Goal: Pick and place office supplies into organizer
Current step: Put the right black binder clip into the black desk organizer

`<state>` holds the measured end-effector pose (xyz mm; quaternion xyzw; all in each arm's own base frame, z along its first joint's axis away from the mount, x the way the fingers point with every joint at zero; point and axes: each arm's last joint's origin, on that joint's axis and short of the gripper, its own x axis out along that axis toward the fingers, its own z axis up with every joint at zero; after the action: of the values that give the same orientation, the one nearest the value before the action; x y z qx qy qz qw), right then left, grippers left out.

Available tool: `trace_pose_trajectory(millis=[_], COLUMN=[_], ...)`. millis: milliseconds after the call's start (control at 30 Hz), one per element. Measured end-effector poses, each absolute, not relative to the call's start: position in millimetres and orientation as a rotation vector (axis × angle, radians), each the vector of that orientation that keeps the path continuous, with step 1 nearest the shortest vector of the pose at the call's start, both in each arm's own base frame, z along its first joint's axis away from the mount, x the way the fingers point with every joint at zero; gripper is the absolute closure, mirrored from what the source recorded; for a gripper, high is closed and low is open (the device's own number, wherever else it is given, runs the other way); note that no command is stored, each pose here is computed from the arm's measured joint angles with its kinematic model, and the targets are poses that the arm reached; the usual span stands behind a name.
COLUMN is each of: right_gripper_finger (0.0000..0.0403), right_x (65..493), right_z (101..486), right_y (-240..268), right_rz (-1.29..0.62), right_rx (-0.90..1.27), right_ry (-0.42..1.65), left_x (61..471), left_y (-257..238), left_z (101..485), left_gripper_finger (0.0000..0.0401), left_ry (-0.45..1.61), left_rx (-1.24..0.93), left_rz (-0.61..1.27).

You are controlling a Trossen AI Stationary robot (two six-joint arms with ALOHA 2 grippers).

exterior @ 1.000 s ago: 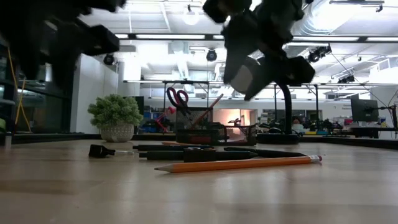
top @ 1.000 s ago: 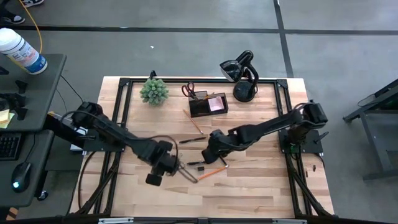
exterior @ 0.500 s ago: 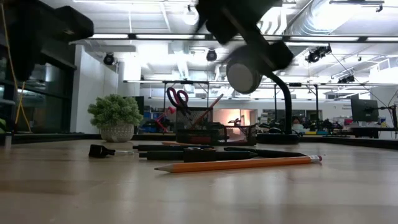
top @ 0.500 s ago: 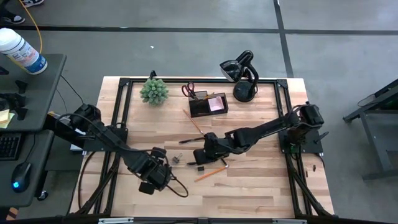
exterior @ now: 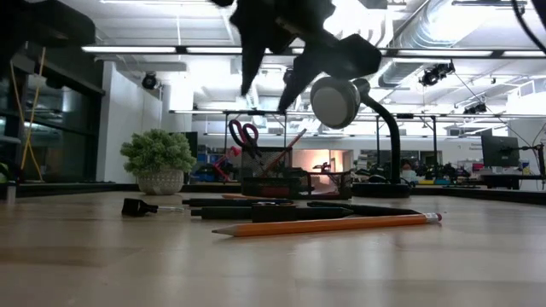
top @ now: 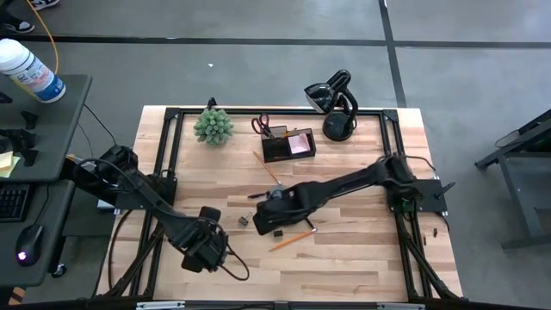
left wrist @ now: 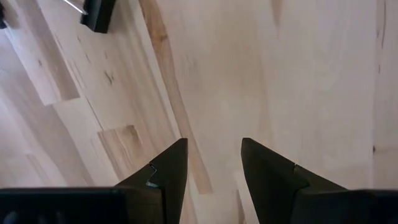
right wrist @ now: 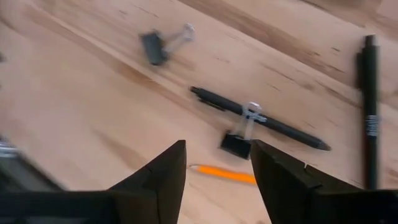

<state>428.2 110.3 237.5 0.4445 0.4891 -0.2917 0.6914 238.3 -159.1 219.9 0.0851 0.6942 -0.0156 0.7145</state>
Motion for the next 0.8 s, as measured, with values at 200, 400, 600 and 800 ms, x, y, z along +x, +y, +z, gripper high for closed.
trace_pose_trajectory(millis=[200,400,600,800], right_gripper_finger=[0.0258,0.0261,0.0261,0.0261], right_x=[445.8,451.9,452.3,450.0], right_z=[211.0,191.5,183.3,183.0], right_y=[109.1,107.1,110.8,112.7], right_rz=[-0.725,-0.703,-0.735,-0.808], right_rx=[0.982,1.030,0.983,0.992], right_ry=[1.227,1.324,1.308,1.278], left_x=[238.7,239.1,239.6,239.8], left_y=[-158.4,-158.2,-157.7,-157.5], left_z=[219.9,219.9,220.0,220.0], left_gripper_finger=[0.0263,0.0263,0.0263,0.0263], left_ry=[1.532,1.523,1.512,1.507], left_rx=[0.177,0.185,0.197,0.202], left_rz=[-0.010,-0.001,0.012,0.016])
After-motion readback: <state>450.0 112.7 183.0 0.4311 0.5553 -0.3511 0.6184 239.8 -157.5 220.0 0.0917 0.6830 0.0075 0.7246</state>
